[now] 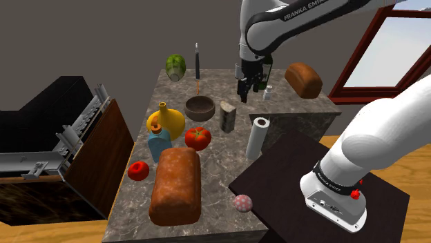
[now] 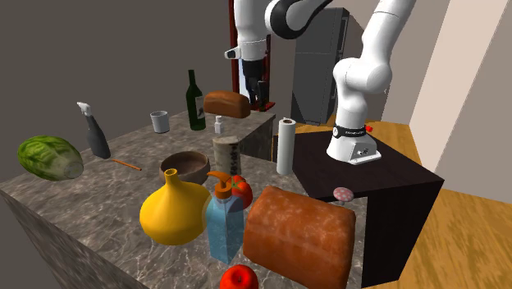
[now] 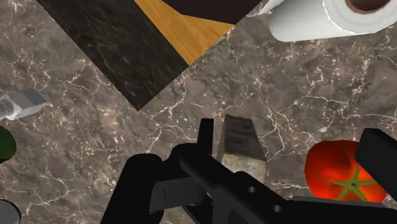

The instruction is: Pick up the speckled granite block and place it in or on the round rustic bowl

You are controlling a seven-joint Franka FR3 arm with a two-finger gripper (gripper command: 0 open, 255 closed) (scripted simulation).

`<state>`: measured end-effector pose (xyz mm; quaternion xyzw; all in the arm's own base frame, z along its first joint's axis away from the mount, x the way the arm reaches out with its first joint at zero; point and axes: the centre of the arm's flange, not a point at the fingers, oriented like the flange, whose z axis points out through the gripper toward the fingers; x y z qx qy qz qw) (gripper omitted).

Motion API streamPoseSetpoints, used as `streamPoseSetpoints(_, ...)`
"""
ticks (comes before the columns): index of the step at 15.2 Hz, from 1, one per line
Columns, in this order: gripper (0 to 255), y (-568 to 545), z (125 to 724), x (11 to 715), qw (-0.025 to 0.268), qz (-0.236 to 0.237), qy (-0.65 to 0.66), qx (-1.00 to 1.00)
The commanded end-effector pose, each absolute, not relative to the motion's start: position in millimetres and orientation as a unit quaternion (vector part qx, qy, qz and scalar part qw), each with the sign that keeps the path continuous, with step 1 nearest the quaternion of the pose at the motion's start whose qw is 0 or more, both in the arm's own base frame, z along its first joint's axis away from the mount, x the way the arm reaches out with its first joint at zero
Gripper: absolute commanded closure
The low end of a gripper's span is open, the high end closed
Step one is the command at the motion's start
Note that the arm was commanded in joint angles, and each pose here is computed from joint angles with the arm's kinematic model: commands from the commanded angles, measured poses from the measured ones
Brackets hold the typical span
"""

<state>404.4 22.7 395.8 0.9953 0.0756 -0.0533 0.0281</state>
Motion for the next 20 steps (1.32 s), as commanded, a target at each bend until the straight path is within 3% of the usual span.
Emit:
streamPoseSetpoints(1, 0, 26, 375, 422, 0.030, -0.048, 0.078, 0.995)
streamPoseSetpoints(10, 0, 40, 289, 498, 0.039, -0.030, 0.090, 0.995)
streamPoseSetpoints(20, 0, 37, 248, 497, 0.039, -0.030, 0.091, 0.995)
